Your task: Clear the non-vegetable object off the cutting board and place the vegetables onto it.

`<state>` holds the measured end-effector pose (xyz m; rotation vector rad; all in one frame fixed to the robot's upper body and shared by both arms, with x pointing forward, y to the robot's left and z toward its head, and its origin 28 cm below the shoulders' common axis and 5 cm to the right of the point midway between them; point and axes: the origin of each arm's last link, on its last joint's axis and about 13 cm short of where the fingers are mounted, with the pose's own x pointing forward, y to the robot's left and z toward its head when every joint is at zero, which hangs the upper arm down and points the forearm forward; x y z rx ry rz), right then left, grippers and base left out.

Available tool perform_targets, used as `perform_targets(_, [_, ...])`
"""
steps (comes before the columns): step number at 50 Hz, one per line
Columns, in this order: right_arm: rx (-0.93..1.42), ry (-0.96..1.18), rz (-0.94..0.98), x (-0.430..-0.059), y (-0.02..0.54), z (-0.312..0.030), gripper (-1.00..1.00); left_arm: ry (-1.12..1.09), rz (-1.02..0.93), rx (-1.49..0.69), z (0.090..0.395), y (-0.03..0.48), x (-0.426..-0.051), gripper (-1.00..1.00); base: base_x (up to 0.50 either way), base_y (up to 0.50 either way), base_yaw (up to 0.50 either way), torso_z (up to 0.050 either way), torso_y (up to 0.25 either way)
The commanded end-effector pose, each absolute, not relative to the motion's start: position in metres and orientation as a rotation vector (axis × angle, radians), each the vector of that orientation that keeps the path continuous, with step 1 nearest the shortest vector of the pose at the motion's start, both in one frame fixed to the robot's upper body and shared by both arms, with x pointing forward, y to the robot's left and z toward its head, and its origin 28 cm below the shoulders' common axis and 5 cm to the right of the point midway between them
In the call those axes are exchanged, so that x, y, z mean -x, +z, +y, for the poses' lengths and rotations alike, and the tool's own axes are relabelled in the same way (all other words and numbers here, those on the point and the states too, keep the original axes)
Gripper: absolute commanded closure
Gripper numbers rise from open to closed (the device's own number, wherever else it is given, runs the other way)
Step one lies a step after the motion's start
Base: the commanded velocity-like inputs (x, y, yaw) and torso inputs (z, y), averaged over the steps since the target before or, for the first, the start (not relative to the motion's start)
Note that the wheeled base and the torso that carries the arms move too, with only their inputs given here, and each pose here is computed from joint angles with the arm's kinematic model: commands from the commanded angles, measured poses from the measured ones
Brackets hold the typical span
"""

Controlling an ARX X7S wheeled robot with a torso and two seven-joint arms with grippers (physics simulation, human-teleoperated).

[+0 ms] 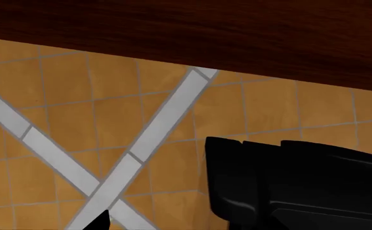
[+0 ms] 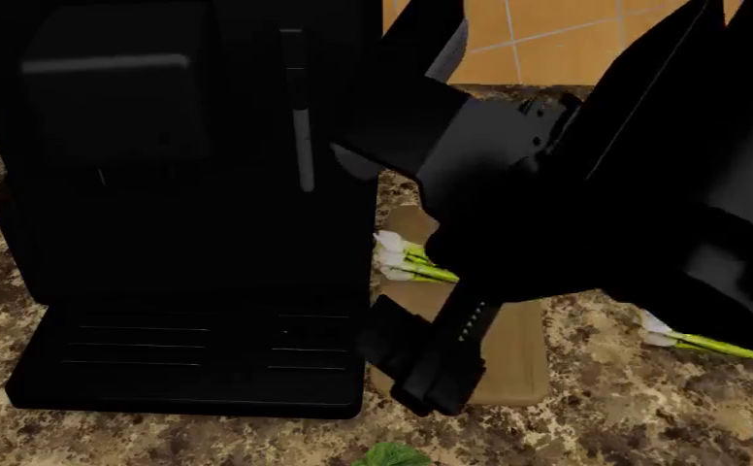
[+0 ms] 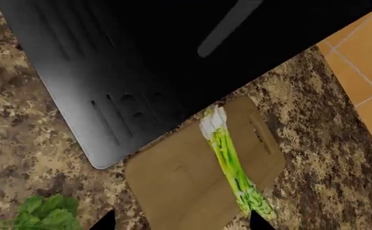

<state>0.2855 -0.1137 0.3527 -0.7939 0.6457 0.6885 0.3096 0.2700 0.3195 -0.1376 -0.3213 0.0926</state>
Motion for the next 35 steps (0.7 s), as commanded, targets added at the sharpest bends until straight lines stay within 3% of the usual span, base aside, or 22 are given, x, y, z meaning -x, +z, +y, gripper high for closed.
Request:
perform_targets(1, [0.824, 0.779, 0.697, -0.239, 0.352, -0.103, -1.00, 0.119, -0.324, 0.133, 0.272, 0.322, -0.308, -1.00, 0.00, 0.00, 0.00, 0.000, 0.000])
perform_targets(17, [0.849, 0.919, 0.709, -0.222, 0.352, -0.081, -1.00, 0.116, -0.329, 0.134, 0.272, 0.324, -0.309, -1.00, 0.00, 0.00, 0.00, 0.000, 0.000])
perform_targets(35, [0.840, 1.026, 0.726, -0.232, 0.333, -0.069, -1.00, 0.123, -0.324, 0.135, 0.274, 0.320, -0.309, -1.00, 0.00, 0.00, 0.00, 0.000, 0.000])
